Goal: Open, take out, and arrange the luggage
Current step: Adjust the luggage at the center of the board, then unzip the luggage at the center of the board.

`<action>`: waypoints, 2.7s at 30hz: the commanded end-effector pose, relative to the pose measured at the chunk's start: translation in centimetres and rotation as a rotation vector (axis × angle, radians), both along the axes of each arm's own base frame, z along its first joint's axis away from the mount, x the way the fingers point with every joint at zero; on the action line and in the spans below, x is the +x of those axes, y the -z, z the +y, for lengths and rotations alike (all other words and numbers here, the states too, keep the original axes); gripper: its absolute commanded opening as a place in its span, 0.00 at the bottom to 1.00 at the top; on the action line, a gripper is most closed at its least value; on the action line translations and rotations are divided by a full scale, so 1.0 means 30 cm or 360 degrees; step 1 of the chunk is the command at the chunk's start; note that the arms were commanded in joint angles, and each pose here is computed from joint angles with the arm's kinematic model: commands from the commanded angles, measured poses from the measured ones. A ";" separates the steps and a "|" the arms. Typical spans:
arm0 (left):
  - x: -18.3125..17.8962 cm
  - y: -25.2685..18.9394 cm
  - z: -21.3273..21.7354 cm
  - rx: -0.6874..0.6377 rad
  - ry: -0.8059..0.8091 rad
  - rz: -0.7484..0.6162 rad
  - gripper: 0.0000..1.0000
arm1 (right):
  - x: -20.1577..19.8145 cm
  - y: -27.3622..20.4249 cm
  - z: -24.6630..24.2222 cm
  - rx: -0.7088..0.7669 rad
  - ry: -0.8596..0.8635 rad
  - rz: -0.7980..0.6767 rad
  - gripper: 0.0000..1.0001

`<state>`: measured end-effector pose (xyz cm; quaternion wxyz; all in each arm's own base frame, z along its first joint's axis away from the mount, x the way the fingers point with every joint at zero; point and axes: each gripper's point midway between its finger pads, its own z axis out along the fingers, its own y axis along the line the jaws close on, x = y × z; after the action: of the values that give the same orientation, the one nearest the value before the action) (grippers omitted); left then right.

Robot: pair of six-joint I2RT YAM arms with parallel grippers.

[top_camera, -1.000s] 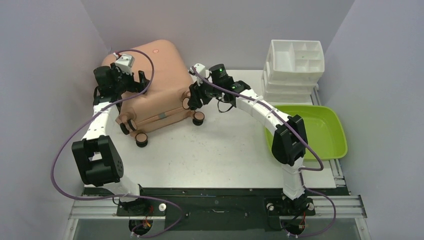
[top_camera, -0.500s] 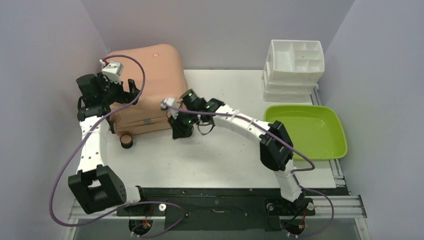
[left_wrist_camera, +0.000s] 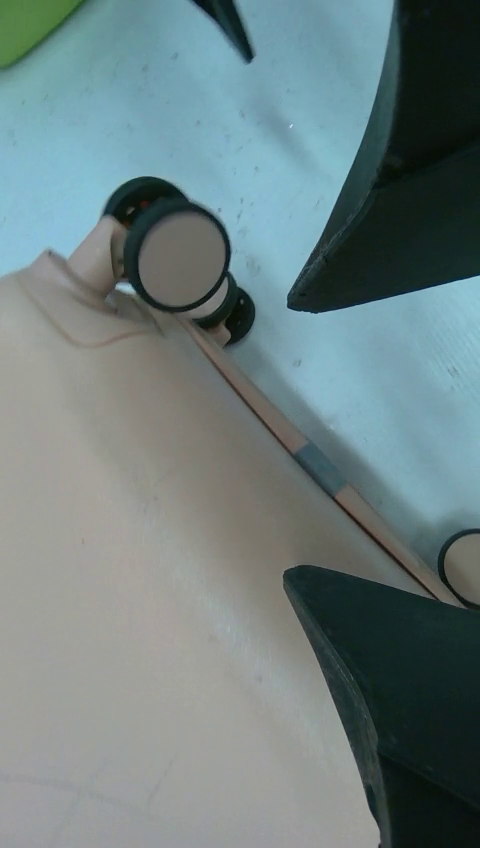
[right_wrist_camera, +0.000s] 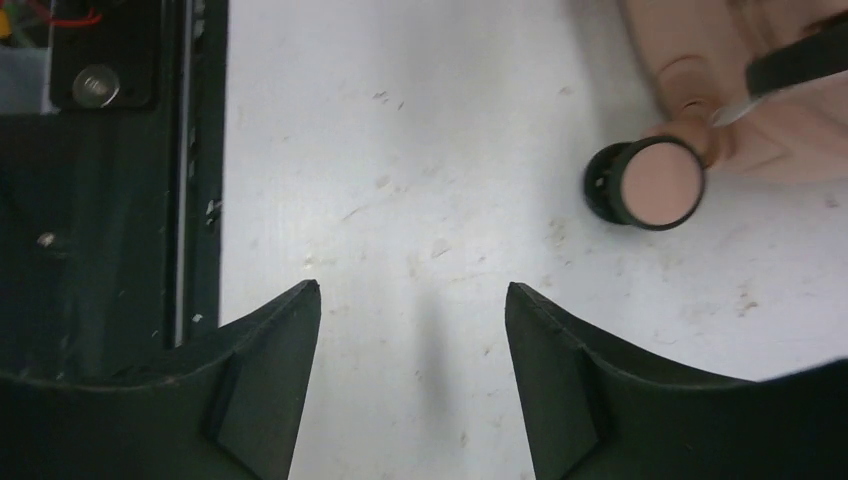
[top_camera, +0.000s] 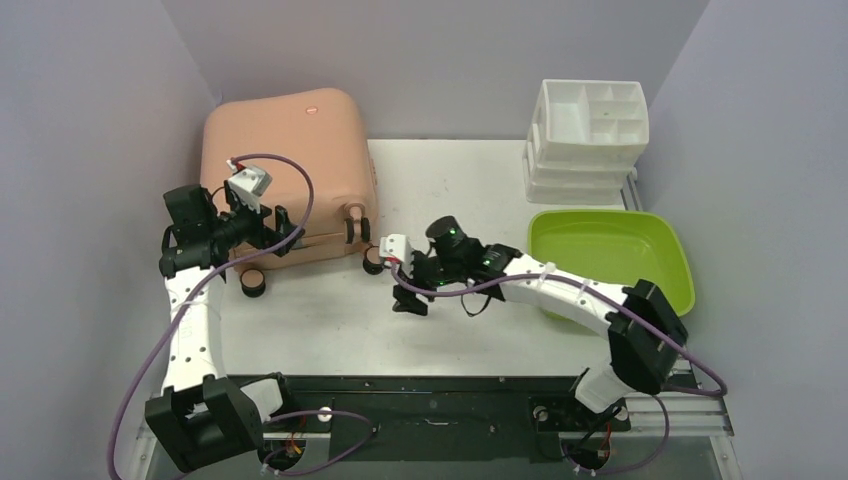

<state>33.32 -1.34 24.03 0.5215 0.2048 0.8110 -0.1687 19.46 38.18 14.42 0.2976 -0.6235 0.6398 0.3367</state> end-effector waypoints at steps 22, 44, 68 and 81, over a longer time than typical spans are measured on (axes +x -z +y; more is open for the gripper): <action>-0.207 0.103 -0.095 -0.0102 0.0349 0.0105 0.96 | 0.518 -0.048 0.170 0.1150 0.0755 -0.0225 0.52; -0.255 0.108 -0.057 -0.0087 0.0297 0.0195 0.96 | 0.570 0.018 0.322 0.1133 0.0897 -0.0179 0.39; -0.266 0.049 -0.068 -0.0112 0.0270 0.0165 0.96 | 0.546 -0.041 0.371 0.1222 0.0840 0.0006 0.42; -0.273 0.033 -0.073 -0.0118 0.0259 0.0153 0.96 | 0.644 0.007 0.378 0.1101 0.1000 0.0020 0.33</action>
<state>25.07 -3.33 20.86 0.4502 0.2329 0.8241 -0.2526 35.36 49.52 10.39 0.5232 -0.3035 0.6703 0.4299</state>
